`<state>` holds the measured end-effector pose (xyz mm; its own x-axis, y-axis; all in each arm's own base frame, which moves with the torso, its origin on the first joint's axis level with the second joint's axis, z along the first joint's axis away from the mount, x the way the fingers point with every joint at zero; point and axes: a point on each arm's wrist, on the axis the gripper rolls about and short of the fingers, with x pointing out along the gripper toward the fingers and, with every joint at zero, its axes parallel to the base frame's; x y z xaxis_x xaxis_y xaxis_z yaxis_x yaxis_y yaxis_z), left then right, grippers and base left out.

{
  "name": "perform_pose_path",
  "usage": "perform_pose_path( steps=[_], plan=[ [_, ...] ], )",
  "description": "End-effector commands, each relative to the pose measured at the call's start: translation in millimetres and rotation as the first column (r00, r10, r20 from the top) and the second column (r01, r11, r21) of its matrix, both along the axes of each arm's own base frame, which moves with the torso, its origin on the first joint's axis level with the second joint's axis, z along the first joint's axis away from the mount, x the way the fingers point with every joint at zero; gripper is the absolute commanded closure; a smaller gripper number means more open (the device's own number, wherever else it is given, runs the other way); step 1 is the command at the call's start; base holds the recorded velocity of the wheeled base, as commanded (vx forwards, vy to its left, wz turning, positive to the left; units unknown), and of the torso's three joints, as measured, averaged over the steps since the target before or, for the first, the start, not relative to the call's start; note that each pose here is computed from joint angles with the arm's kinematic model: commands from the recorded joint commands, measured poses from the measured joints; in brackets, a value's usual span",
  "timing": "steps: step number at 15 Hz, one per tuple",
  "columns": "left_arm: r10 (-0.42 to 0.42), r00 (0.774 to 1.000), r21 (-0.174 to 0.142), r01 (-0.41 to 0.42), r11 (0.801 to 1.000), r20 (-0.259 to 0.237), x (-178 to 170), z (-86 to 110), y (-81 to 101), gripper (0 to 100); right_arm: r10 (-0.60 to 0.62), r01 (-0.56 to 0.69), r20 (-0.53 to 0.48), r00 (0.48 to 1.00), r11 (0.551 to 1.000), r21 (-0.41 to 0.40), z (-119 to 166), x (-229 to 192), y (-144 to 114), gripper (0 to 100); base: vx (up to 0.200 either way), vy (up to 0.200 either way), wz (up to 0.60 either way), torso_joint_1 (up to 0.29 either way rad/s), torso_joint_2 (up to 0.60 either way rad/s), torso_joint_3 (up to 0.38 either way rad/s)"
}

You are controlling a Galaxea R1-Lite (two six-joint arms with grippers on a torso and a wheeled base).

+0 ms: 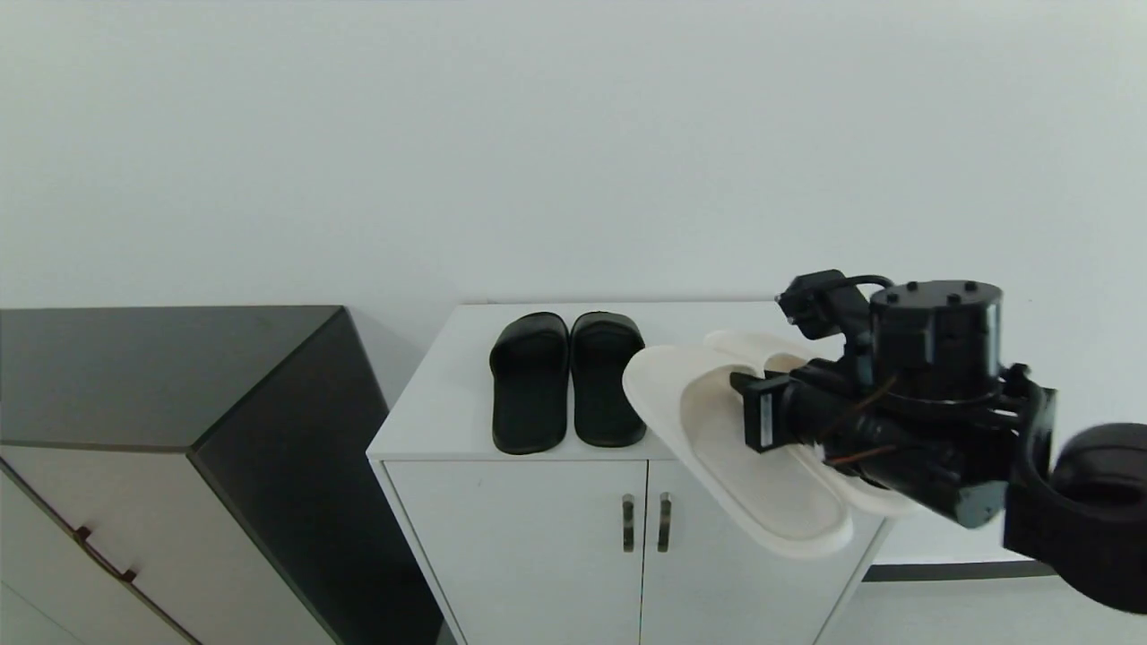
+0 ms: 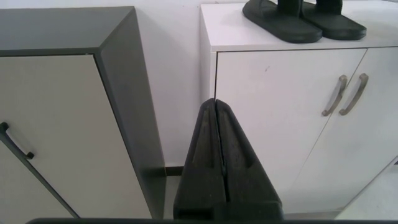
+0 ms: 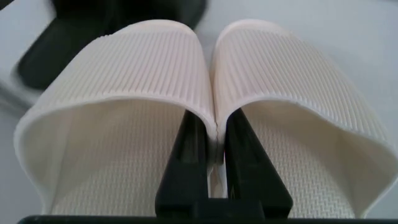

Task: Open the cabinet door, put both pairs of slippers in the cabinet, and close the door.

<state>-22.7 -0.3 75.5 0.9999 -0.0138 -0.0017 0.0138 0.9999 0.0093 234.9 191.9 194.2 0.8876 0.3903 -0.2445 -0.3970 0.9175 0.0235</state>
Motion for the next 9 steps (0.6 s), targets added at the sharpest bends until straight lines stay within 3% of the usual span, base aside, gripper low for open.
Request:
perform_pose_path(
  steps=[1,3,8,9],
  plan=[
    [0.0,1.0,0.0,0.0,1.0,0.0,0,0.0,0.0,100,0.172,-0.173,0.021,0.985,0.984,0.043,11,-64,-22,100,0.0,0.0,0.0,0.0,0.0,0.0],
    [0.0,1.0,0.0,0.0,1.0,0.0,0,0.0,0.0,100,0.238,-0.238,-0.017,0.971,0.971,0.033,2,-74,-27,100,0.0,0.0,0.0,0.0,0.0,0.0],
    [0.0,1.0,0.0,0.0,1.0,0.0,0,0.0,0.0,100,0.263,-0.263,-0.054,0.963,0.965,0.018,-4,-77,-28,100,0.0,0.0,0.0,0.0,0.0,0.0],
    [0.0,1.0,0.0,0.0,1.0,0.002,0,0.2,0.0,100,0.263,-0.263,-0.053,0.963,0.965,0.019,-4,-77,-28,100,-0.2,0.0,0.0,0.002,0.0,0.007]
  ],
)
